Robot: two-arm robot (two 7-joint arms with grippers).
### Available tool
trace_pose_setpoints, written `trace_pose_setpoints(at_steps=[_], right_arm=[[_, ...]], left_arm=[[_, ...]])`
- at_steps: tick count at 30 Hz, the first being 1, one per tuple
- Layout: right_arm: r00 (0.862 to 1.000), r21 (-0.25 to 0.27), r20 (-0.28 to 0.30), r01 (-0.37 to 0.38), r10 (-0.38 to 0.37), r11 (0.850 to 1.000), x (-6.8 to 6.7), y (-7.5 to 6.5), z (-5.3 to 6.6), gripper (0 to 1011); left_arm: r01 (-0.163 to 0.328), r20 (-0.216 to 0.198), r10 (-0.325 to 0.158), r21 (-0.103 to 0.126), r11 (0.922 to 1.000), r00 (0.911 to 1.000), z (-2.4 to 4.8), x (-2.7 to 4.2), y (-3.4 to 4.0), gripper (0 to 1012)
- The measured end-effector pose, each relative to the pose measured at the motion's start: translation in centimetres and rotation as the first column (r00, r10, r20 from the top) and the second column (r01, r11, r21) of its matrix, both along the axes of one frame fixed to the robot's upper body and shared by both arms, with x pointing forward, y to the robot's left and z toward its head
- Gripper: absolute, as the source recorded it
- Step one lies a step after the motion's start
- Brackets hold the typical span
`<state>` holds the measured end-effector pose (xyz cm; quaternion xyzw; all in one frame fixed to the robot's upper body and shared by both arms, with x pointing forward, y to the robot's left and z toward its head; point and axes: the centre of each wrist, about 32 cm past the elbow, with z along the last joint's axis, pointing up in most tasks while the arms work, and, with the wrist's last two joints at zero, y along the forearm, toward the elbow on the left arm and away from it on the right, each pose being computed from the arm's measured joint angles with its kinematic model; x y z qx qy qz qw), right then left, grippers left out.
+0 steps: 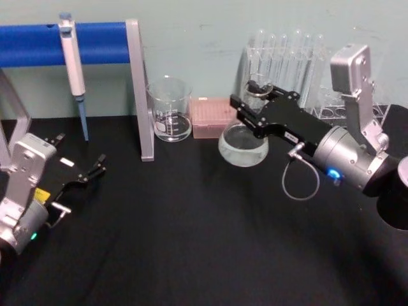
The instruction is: Grasp the erlenmeyer flask with one hand, shake it three times, then place it back.
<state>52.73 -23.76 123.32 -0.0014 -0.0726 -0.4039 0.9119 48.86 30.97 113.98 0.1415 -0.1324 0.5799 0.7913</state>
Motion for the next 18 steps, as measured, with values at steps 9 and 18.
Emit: trace_pose_setpoints(at_steps=[9, 18], right_arm=[[0.996, 0.011, -0.010, -0.088, 0.088, 0.996, -0.9, 1.5, 0.0, 449], [0.989, 0.017, -0.017, -0.148, 0.148, 0.989, -1.6, 2.4, 0.0, 449]], left_arm=[[0.000, 0.000, 0.000, 0.000, 1.0000, 1.0000, 0.00, 0.00, 0.00, 1001], [0.000, 0.000, 0.000, 0.000, 1.0000, 1.0000, 0.00, 0.00, 0.00, 1001]])
